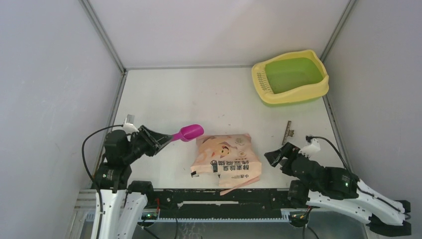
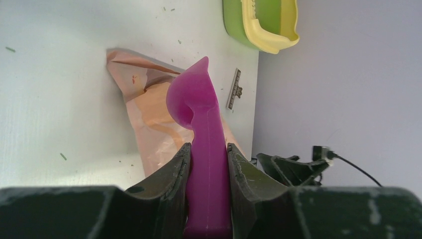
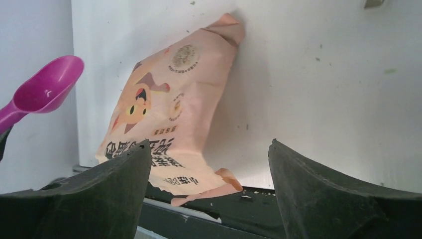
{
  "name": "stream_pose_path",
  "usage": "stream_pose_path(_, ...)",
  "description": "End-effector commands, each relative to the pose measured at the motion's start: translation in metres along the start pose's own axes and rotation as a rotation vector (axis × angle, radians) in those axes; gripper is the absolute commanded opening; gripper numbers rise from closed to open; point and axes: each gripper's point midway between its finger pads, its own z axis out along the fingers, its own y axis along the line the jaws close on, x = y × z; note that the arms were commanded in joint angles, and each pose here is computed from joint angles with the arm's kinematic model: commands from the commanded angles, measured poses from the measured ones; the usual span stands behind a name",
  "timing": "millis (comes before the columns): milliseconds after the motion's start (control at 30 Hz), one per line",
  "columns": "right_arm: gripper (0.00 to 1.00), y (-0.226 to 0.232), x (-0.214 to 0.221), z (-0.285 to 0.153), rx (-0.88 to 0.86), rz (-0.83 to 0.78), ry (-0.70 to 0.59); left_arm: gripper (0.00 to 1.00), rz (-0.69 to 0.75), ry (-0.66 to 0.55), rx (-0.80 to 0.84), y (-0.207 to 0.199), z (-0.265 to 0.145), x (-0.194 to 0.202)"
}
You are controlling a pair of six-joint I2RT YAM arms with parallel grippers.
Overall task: Fill the litter box with clean litter
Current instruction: 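Scoop the cat litter from the cat litter bag.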
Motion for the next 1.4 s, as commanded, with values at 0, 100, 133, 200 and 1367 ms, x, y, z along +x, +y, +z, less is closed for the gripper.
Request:
stream_pose_path(0, 0.93, -0.006, 0.009, 0.009, -0.033, 0.219, -0.013, 0.0, 0.091, -0.022, 0.09, -0.038, -0.01, -0.013)
stream_pose_path(100, 0.94, -0.008, 0.023, 0.022, 0.001, 0.193, 0.018, 0.0, 0.096, -0.019, 0.088, -0.042, -0.01, -0.016)
stream_pose_path(133, 0.94, -0.007, 0.027, 0.025, 0.016, 0.176, 0.033, 0.0, 0.096, -0.02, 0.088, -0.042, -0.009, -0.016)
stream_pose_path(200, 0.95, -0.001, 0.036, 0.034, 0.034, 0.146, 0.065, 0.0, 0.096, -0.019, 0.088, -0.043, -0.009, -0.017)
stream_pose_path(1367, 0.85, 0.131, 0.083, -0.002, -0.568, 0.312, 0.59, 0.0, 0.086, -0.03, 0.111, -0.049, -0.011, -0.019)
